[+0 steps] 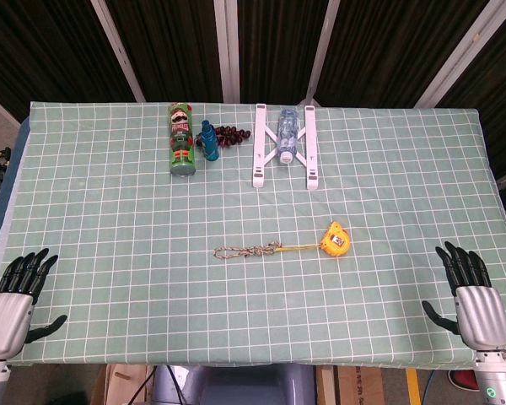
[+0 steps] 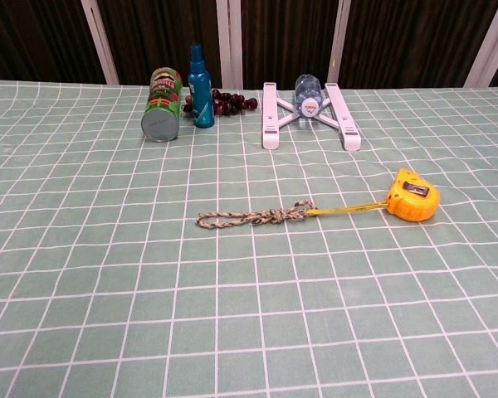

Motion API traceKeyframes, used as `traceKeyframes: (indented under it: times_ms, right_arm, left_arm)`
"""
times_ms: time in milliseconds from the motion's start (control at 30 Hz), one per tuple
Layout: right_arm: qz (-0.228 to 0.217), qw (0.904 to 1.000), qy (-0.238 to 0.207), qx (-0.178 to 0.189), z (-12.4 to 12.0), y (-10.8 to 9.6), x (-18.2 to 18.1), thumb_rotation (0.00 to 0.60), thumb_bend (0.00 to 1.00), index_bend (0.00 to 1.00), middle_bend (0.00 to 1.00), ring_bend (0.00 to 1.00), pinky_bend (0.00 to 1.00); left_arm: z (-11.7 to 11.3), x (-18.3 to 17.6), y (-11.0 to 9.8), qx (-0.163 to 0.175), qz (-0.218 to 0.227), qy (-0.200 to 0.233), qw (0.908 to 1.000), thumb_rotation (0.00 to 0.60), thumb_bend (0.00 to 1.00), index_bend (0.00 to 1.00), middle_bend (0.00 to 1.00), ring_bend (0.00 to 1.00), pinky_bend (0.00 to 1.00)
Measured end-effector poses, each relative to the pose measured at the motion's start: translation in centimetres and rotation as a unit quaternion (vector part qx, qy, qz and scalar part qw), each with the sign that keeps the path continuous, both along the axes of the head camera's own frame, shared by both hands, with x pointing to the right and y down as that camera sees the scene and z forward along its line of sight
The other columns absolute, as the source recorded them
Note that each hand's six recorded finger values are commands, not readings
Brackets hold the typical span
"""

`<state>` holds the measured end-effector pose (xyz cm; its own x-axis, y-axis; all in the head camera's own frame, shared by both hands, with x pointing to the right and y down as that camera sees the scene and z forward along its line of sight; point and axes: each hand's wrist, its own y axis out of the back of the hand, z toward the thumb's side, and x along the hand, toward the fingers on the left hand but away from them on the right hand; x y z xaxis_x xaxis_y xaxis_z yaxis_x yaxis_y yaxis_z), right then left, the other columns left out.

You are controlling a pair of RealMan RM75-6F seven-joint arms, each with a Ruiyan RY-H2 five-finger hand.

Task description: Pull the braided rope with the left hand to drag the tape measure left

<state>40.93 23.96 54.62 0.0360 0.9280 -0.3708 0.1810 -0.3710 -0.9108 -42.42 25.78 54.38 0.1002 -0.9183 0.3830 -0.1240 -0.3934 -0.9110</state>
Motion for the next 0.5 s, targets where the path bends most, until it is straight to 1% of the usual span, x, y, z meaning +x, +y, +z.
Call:
traceKeyframes:
  times_ms: [500]
  right_arm:
    - [0.002, 1.0000, -0.004, 0.001, -0.01, -0.02, -0.09, 0.600, 0.27, 0.00, 0.00, 0.00, 0.00]
  left_arm:
    - [-0.04, 0.10, 0.02, -0.002, 0.003, 0.002, 1.0000, 0.600, 0.00, 0.00, 0.00, 0.00, 0.00]
